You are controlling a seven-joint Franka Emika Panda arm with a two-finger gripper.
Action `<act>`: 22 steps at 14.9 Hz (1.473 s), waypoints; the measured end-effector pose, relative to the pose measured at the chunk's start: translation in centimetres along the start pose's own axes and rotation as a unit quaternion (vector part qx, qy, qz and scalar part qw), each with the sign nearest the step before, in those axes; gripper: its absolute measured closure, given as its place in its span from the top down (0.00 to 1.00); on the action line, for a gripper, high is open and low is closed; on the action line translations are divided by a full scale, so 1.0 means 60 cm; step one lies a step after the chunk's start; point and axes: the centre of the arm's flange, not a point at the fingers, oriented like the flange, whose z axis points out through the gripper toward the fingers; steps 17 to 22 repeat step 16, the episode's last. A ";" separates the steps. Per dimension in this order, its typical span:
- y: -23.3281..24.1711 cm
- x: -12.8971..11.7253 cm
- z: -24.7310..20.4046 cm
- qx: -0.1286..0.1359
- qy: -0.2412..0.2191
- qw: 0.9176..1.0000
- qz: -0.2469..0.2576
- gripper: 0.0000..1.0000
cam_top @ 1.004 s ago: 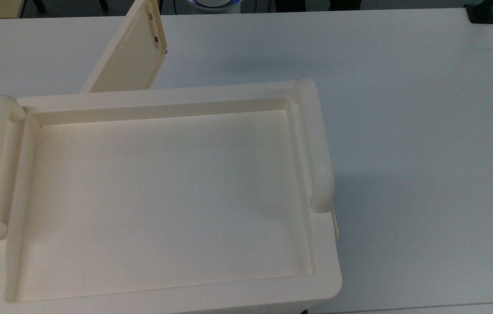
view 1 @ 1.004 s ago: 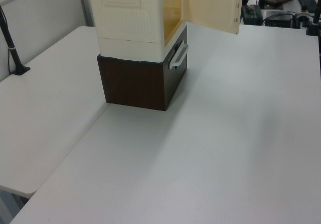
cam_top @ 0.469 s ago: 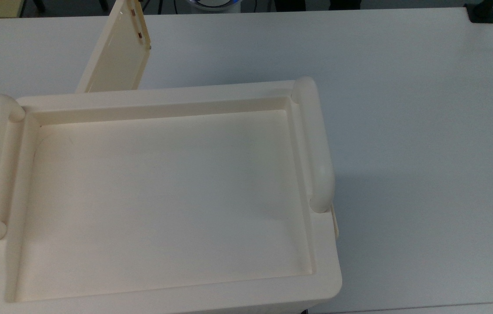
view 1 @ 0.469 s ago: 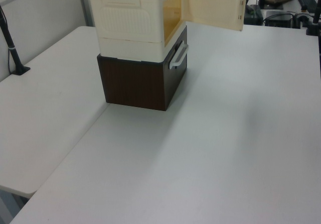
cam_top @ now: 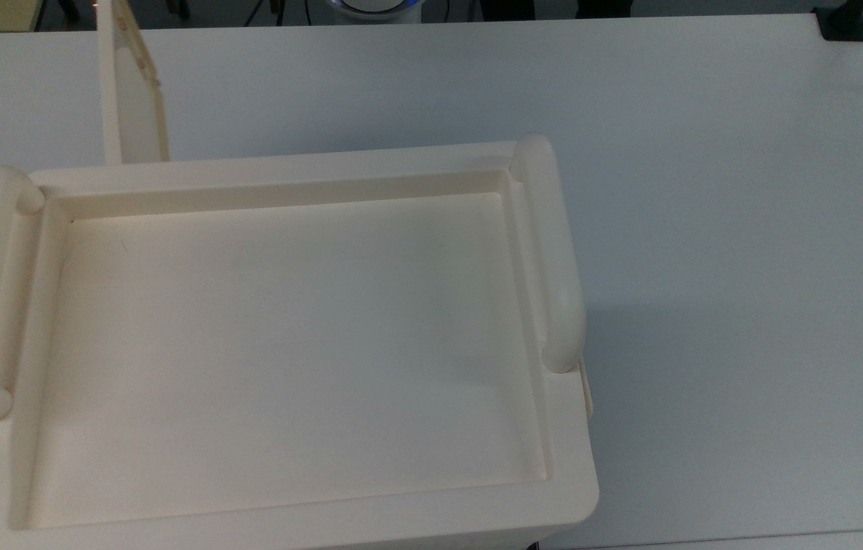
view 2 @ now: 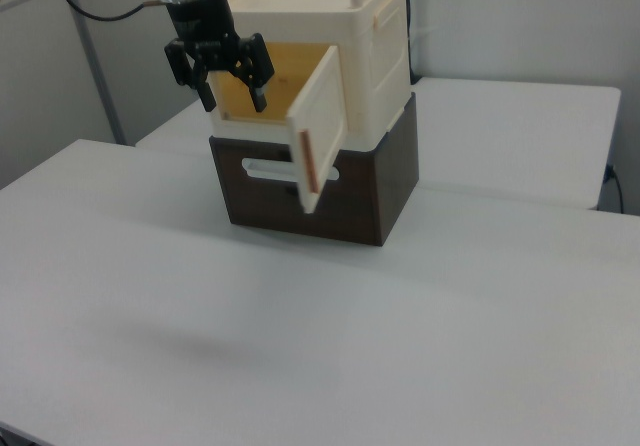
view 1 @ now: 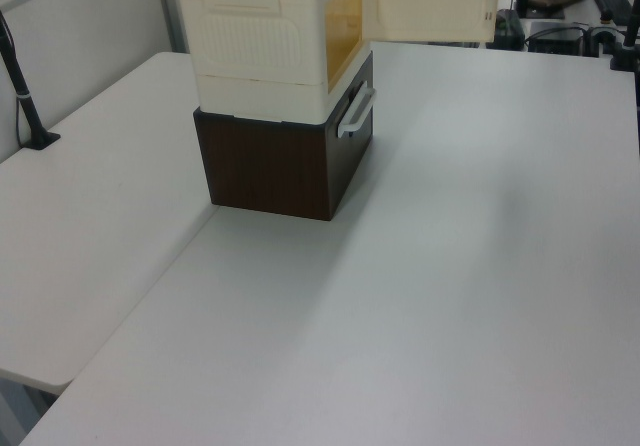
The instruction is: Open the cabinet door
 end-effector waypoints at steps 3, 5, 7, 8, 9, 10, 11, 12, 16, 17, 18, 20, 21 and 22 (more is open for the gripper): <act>-0.024 0.004 0.023 0.005 -0.014 1.000 -0.010 0.93; -0.052 0.007 0.042 0.009 -0.026 1.000 -0.012 0.96; -0.082 0.009 0.071 0.013 -0.044 0.999 -0.020 0.99; -0.096 0.008 0.084 0.015 -0.052 0.998 -0.025 1.00; -0.110 0.008 0.096 0.016 -0.060 0.998 -0.025 1.00; -0.120 0.007 0.104 0.016 -0.066 0.998 -0.017 1.00; -0.127 0.006 0.110 0.014 -0.070 0.997 0.007 1.00; -0.126 0.005 0.111 0.014 -0.071 0.997 0.018 1.00; -0.118 0.000 0.114 0.013 -0.074 0.997 0.031 1.00; -0.118 0.000 0.114 0.013 -0.074 0.997 0.031 1.00; -0.118 0.000 0.114 0.013 -0.074 0.997 0.031 1.00; -0.118 0.000 0.114 0.013 -0.074 0.997 0.031 1.00; -0.118 0.000 0.114 0.013 -0.074 0.997 0.031 1.00; -0.118 0.000 0.114 0.013 -0.074 0.997 0.031 1.00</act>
